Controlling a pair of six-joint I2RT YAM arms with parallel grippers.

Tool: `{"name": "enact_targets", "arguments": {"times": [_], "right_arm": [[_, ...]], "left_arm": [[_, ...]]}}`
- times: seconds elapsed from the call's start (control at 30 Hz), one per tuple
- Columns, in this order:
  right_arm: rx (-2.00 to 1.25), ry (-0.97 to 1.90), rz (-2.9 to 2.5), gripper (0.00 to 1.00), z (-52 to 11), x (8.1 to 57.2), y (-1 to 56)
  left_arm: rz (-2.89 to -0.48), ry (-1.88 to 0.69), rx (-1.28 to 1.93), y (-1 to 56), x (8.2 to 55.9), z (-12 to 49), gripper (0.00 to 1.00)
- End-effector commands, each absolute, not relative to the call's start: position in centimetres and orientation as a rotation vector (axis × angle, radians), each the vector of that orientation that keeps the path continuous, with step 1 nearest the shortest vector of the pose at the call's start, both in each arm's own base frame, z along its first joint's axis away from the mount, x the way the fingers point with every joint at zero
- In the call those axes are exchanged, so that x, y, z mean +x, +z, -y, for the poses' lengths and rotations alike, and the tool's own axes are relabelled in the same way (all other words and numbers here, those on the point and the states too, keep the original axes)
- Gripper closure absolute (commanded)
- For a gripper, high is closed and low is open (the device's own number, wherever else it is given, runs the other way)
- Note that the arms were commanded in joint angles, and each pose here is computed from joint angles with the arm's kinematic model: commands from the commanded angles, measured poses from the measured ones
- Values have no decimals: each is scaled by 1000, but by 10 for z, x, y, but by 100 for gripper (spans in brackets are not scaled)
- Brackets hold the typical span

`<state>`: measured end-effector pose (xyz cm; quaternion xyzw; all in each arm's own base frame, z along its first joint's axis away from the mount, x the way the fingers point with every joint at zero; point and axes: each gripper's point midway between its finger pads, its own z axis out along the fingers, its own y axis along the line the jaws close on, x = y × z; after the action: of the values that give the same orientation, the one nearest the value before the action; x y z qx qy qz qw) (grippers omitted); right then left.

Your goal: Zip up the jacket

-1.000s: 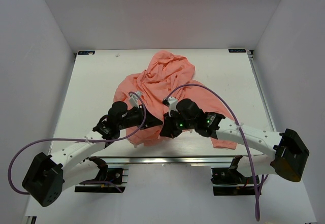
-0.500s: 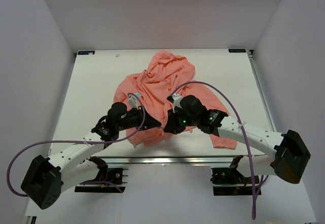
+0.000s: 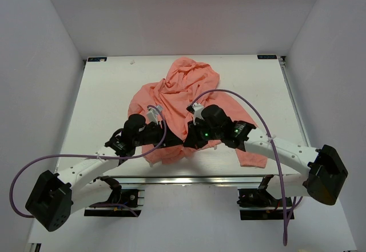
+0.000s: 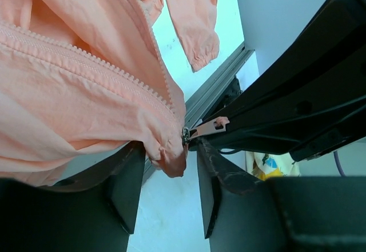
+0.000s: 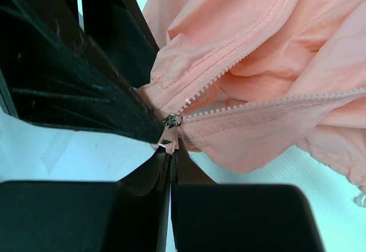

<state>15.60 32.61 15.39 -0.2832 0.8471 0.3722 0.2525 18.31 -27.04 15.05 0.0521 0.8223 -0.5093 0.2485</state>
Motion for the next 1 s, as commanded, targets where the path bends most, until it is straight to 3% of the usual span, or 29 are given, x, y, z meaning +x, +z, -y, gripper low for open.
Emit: {"name": "enact_targets", "arguments": {"times": [0.0,0.13,0.17,0.23,0.27,0.33,0.63,0.97], "right_arm": [[-781,1002,-2254,100,-332,168,170],[-792,1022,-2251,100,-334,165,171],[-791,1022,-2251,100,-334,166,171],[-781,1011,-2256,100,-333,167,169],[-778,1004,-2261,100,-332,168,168],[-770,1005,-2262,100,-332,169,168],[-695,886,-2257,100,-320,198,179],[-600,670,-2297,100,-306,249,175]], "left_arm": [[-2166,-1422,196,169,180,272,48],[-2160,-1420,197,170,181,272,53],[-2158,-1423,200,170,180,273,63],[-2167,-1425,204,168,180,273,74],[-2172,-1427,205,167,180,274,87],[-2178,-1428,206,165,179,274,99],[-2188,-1386,199,159,175,266,100],[-2381,-1278,175,125,155,246,100]]}}
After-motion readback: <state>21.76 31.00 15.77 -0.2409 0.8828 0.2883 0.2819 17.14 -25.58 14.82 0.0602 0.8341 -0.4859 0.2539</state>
